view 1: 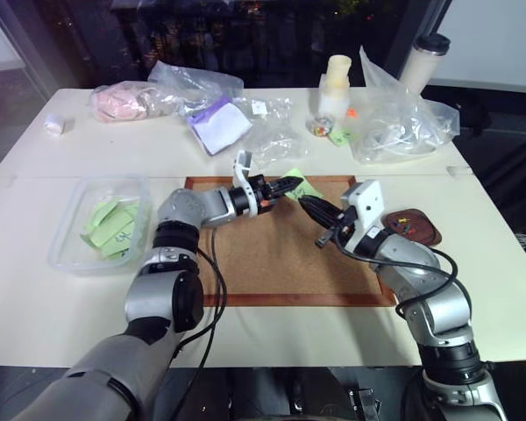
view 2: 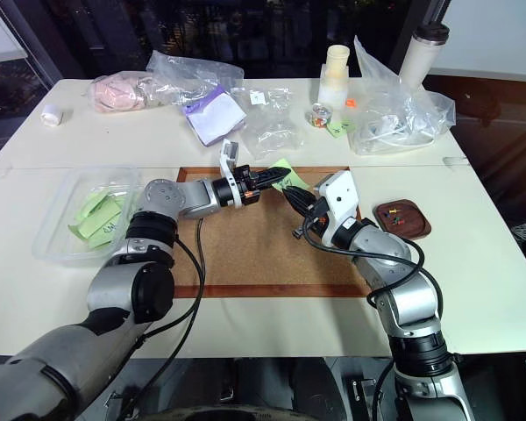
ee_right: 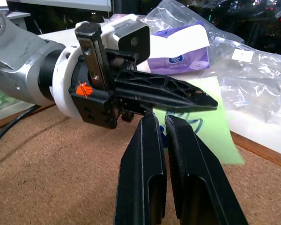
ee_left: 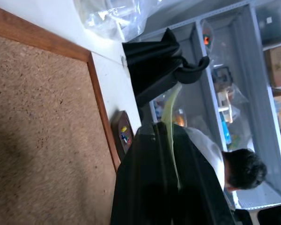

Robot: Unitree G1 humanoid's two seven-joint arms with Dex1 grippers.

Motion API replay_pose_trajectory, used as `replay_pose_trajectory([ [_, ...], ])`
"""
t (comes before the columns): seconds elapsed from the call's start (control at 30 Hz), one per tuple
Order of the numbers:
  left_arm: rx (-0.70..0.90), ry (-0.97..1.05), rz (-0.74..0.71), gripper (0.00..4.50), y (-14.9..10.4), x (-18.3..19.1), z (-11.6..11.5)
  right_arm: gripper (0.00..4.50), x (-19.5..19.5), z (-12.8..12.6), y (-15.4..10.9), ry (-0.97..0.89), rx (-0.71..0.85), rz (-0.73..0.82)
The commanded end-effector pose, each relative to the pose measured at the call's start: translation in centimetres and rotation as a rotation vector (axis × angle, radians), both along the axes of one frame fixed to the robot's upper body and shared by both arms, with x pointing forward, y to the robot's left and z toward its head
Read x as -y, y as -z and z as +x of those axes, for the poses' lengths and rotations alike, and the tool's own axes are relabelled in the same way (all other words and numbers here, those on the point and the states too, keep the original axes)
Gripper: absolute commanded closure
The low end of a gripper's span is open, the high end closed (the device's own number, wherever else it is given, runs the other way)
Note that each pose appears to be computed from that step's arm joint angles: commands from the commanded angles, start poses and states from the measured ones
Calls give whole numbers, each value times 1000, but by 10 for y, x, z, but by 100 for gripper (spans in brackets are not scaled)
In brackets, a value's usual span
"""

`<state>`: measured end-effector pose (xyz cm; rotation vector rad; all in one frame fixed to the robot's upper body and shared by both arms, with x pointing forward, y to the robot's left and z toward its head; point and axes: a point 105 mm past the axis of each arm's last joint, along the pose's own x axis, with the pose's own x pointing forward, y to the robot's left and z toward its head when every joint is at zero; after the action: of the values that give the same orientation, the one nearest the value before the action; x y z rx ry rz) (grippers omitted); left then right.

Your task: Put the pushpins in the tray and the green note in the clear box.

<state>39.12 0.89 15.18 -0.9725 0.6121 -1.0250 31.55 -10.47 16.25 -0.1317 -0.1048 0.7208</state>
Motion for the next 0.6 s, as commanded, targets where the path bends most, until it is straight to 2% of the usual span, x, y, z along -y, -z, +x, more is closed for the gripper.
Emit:
replay_pose_trajectory([
  [0.03,96,4,65,445,-7,0,2,450,-4,-5,-15,-17,60,13],
  [0.27,203,-72,225,445,12,-15,15,450,10,-3,-33,50,68,155],
  [0.4,213,-99,201,445,7,-20,20,450,17,-5,-35,79,43,217],
  [0.47,286,-89,200,445,-2,-20,20,450,29,-5,-36,130,28,264],
  [0.53,563,-4,259,445,-26,-19,9,450,67,-2,-32,290,14,268],
  [0.6,792,50,331,445,-44,-17,-1,450,107,-1,-23,460,-8,203],
])
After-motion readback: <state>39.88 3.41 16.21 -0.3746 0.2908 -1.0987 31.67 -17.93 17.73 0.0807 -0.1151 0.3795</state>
